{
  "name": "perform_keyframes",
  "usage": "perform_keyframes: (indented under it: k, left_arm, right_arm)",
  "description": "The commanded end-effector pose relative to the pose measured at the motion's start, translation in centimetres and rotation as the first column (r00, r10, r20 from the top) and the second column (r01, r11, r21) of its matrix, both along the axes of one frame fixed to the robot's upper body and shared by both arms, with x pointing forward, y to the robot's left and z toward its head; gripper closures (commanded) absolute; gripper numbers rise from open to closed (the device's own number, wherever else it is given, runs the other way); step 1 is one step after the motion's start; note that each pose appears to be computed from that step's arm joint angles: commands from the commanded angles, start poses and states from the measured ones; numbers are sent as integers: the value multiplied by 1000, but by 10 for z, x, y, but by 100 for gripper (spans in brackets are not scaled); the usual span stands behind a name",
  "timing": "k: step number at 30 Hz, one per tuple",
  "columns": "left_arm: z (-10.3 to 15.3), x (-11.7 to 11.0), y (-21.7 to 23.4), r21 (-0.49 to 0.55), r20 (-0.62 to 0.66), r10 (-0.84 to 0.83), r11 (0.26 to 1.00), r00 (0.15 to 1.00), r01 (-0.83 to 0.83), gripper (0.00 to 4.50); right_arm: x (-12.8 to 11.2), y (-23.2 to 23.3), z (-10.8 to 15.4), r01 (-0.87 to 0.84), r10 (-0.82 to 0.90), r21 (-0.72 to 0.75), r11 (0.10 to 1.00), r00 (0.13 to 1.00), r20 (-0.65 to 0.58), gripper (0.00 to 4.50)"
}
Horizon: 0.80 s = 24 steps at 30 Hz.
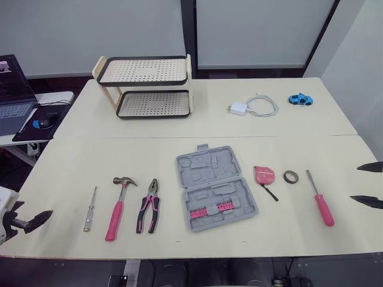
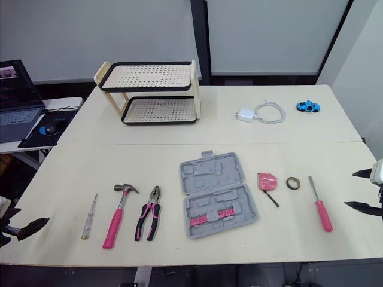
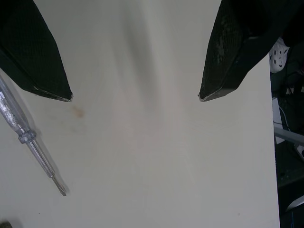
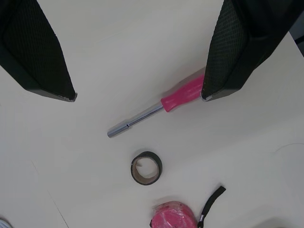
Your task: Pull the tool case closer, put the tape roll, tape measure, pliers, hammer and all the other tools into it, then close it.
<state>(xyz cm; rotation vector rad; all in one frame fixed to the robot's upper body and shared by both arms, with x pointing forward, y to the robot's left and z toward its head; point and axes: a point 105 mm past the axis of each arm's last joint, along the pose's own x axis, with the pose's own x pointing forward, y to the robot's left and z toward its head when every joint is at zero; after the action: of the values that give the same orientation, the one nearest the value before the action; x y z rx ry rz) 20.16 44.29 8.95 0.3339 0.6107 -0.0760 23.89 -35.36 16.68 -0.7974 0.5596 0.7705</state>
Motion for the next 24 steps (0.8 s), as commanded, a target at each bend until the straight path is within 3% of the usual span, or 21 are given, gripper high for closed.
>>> perform_keyframes:
  k: [1, 24]
  left_arm:
    - [11, 1, 3, 2, 34, 1, 1000, 999, -1, 5]
    - [24, 7, 5, -15, 84, -12, 1000, 996, 13, 5]
  right_arm:
    - [3, -1, 10, -5, 6, -14, 1000, 999, 37, 0]
    - [6, -7, 14, 36, -35, -3, 999, 997, 70, 0]
